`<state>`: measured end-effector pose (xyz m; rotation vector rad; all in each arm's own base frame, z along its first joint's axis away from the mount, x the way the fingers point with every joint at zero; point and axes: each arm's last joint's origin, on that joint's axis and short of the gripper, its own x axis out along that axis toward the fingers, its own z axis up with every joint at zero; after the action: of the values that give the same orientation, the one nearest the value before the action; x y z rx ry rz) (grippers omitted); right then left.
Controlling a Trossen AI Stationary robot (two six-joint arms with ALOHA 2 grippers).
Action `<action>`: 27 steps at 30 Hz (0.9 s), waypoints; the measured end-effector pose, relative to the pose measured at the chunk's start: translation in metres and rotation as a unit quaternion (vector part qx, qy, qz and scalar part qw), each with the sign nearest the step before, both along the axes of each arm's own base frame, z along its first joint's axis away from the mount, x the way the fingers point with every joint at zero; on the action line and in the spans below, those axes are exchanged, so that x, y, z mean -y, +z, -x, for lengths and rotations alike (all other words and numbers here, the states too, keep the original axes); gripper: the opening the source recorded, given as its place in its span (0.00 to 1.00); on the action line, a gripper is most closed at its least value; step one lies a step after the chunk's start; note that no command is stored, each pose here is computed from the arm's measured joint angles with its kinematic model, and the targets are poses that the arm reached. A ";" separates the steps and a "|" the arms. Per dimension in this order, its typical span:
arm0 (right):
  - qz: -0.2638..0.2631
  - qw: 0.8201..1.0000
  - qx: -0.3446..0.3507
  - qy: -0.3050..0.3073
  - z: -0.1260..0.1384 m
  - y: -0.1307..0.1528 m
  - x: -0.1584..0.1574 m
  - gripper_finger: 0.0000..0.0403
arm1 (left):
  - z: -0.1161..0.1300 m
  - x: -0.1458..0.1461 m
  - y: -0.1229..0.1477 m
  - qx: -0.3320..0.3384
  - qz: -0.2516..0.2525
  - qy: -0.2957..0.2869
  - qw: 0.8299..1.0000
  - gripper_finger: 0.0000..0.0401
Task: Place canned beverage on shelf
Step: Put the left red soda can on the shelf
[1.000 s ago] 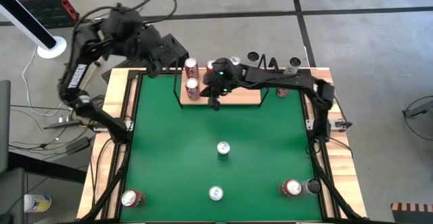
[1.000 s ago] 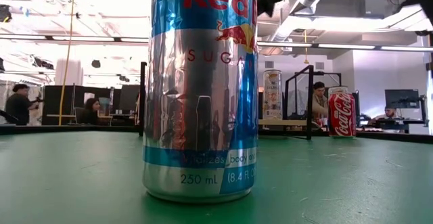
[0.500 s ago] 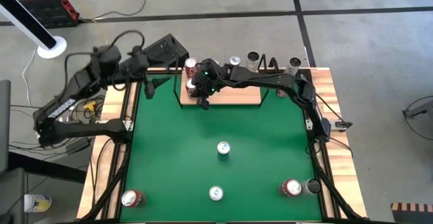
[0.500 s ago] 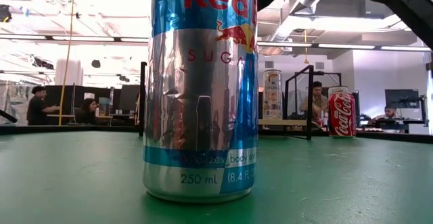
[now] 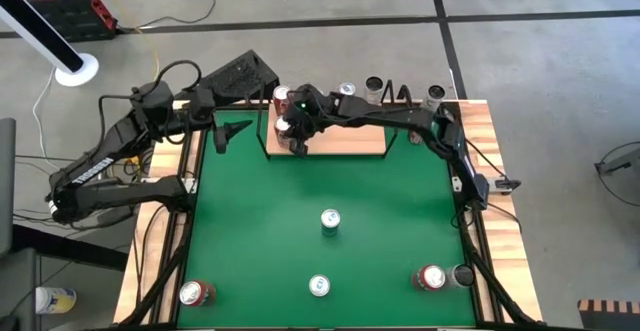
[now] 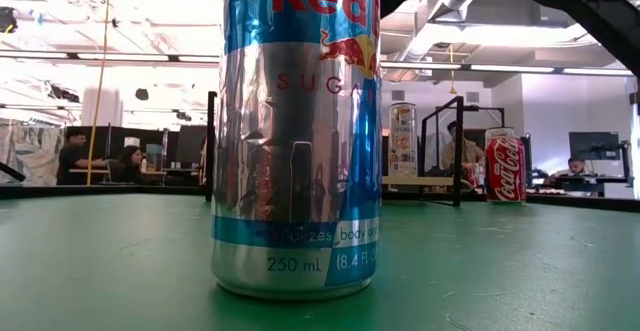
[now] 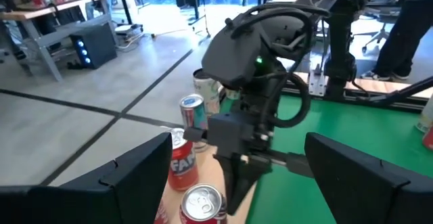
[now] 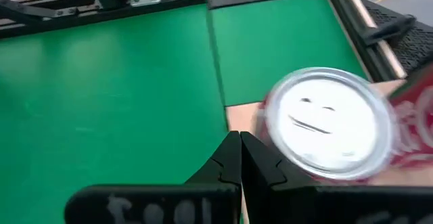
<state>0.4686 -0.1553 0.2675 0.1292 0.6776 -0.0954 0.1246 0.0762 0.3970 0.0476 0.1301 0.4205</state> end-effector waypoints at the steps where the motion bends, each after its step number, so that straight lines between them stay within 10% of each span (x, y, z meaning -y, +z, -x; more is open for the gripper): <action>1: 0.000 1.000 0.000 -0.003 0.001 0.000 0.003 0.06 | 0.000 0.000 0.000 0.000 0.002 0.000 1.000 0.80; 27: 0.026 0.999 0.031 -0.026 0.006 0.006 0.029 0.06 | 0.000 0.000 -0.001 0.001 0.016 0.006 1.000 0.80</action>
<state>0.4623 -0.1843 0.2732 0.0993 0.6103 -0.1587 0.1246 0.0764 0.3958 0.0159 0.1358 0.4302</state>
